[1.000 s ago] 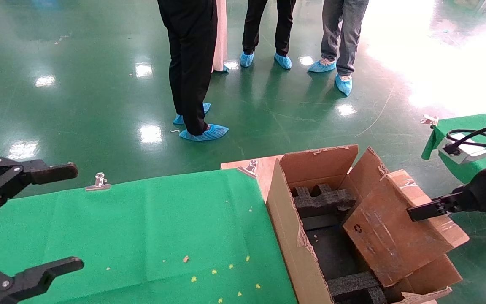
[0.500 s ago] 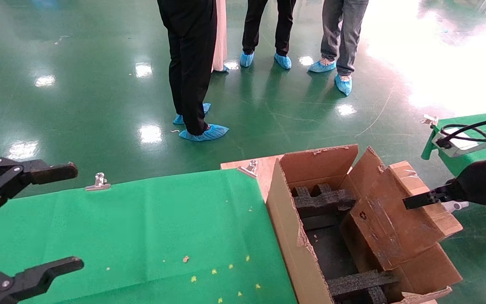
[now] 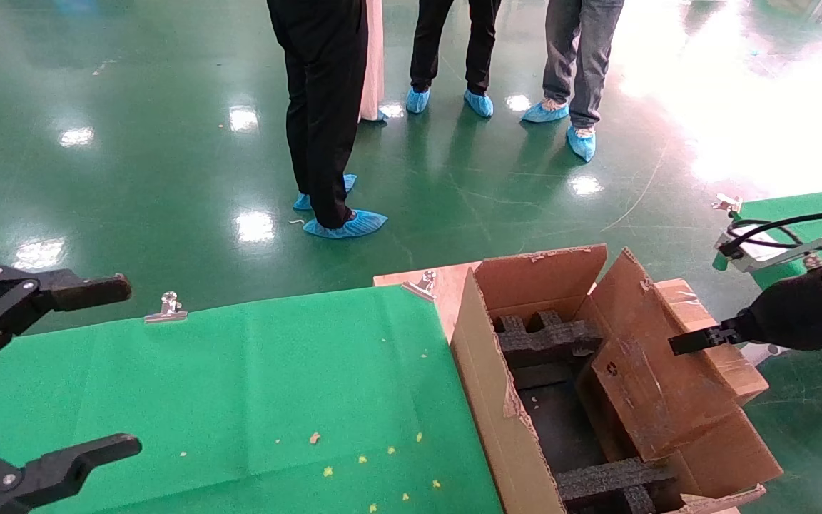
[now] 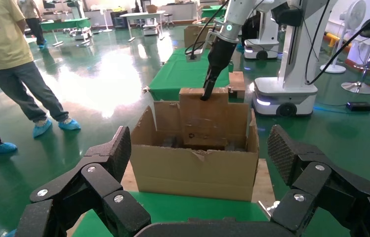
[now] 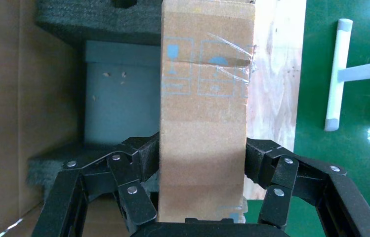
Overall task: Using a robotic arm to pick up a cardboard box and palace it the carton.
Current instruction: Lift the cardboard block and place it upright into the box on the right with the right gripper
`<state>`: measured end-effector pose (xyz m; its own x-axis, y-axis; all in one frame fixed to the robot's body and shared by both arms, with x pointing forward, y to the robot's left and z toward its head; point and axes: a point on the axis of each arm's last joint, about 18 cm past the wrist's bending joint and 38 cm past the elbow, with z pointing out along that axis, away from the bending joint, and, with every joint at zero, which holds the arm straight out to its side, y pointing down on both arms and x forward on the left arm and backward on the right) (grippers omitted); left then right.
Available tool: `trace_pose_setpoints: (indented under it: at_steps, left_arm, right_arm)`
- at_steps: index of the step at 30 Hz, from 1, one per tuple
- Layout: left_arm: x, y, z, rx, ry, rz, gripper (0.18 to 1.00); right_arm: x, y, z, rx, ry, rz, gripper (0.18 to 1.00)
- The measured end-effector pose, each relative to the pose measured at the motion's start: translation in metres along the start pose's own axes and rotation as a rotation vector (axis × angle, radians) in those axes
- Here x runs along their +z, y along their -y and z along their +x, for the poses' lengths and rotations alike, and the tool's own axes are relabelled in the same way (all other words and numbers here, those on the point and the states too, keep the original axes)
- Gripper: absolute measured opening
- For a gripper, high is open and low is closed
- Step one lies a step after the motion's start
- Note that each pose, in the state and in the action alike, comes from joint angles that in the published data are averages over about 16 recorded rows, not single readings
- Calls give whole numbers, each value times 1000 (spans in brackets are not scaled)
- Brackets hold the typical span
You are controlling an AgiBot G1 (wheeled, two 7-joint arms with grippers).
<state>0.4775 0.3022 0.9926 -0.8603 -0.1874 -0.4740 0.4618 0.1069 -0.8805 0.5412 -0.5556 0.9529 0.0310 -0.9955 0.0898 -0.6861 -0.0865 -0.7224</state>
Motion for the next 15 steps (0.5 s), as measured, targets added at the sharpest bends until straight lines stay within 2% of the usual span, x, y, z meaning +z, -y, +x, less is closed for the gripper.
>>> trace_pose_setpoints:
  at_steps: [15]
  left_arm:
    - [0, 0, 0, 0, 0, 0, 1000]
  right_arm:
    - [36, 4, -11, -9, -24, -9, 315]
